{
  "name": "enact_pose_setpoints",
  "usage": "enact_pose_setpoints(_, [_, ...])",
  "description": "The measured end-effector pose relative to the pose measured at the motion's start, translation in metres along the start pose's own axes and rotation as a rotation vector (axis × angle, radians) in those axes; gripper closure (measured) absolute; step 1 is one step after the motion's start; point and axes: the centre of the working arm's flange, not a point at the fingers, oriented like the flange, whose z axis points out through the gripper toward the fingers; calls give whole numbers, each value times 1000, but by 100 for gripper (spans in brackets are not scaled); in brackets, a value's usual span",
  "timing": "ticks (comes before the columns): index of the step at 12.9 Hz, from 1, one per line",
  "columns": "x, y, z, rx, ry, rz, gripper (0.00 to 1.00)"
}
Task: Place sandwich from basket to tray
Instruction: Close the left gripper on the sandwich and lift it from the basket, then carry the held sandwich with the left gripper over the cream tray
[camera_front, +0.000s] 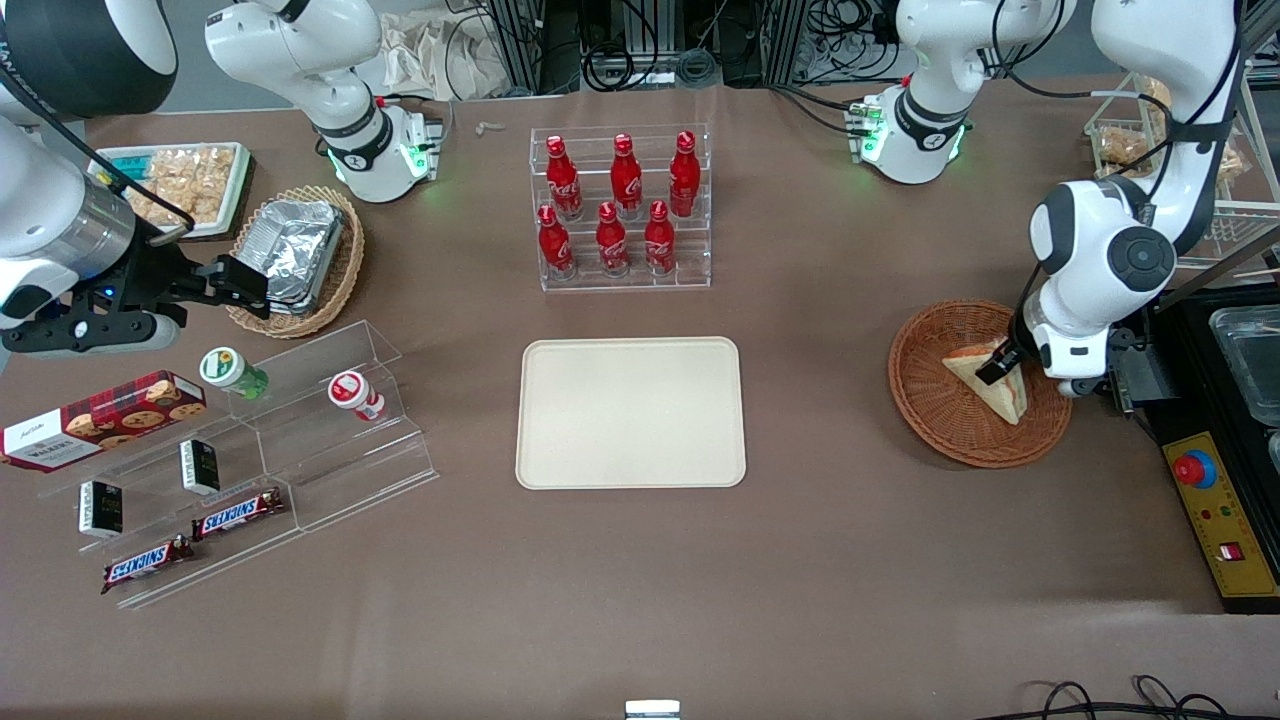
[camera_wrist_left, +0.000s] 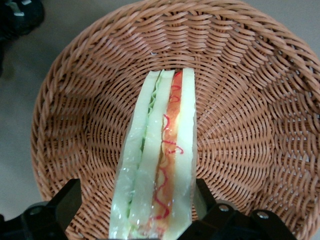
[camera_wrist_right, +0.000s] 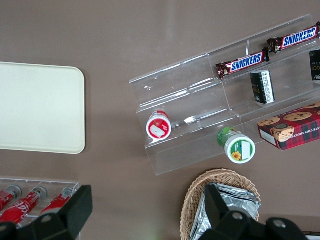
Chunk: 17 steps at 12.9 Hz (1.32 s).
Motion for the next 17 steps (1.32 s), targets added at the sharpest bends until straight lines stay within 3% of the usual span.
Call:
enact_pose_setpoints(3, [0,2,12,-3,-1,-11,5])
enact_pose_setpoints(8, [6,7,4,-16,16,-32,60])
enact_pose_setpoints(11, [22,15,-45,49,-27,-8,66])
enact_pose_setpoints(13, [34,27,-113,100,-61,9,76])
enact_pose_setpoints(17, [6,77,-242,144,-80,140,79])
